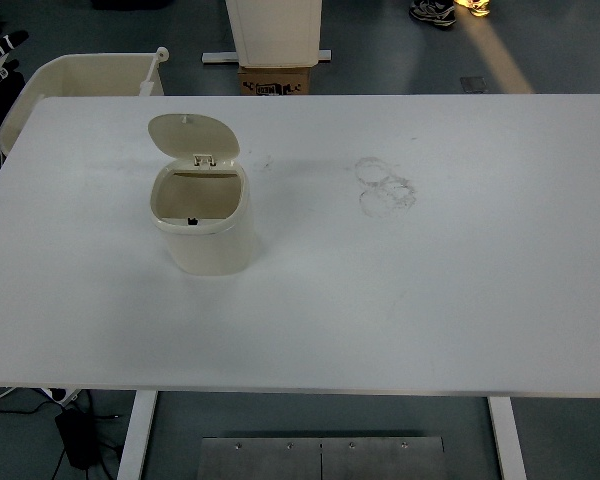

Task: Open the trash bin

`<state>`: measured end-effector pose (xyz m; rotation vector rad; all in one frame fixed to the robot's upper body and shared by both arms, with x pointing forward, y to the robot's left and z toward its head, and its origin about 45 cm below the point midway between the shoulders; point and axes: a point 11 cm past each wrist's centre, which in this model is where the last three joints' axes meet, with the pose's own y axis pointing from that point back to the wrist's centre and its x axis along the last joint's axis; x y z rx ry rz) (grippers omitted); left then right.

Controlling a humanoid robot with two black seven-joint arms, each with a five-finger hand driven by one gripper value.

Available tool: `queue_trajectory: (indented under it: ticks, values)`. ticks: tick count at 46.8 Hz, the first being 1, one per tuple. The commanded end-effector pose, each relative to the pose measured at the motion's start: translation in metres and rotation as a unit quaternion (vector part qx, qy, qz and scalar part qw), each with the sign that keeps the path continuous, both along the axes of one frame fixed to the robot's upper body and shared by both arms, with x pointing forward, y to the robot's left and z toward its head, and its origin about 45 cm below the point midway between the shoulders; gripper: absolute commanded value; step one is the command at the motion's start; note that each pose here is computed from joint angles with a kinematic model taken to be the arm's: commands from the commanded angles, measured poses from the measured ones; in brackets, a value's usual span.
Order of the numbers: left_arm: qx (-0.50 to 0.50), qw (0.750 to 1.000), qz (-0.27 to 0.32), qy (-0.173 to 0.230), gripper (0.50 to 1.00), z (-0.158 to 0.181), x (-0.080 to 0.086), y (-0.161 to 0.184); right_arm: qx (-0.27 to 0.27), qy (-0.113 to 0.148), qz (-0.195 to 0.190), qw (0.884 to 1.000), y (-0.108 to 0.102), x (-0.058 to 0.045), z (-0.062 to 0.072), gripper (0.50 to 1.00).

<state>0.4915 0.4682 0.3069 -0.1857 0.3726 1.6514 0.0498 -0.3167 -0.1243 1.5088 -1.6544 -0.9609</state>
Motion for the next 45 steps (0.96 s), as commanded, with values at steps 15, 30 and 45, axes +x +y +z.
queue_trajectory:
  ticks: [15,30,45]
  values:
    - [-0.052,0.997,0.04,0.031,1.0,-0.052,-0.029,0.023,0.0,0.001,0.0,1.0,0.0,-0.002,0.0,0.991]
    - [-0.054,0.996,0.048,0.056,1.0,-0.079,-0.044,0.028,0.0,0.002,-0.001,1.0,0.0,-0.003,0.0,0.991]
    - [-0.054,0.996,0.049,0.055,1.0,-0.079,-0.044,0.029,0.0,0.001,-0.001,1.0,0.0,-0.002,0.0,0.991]
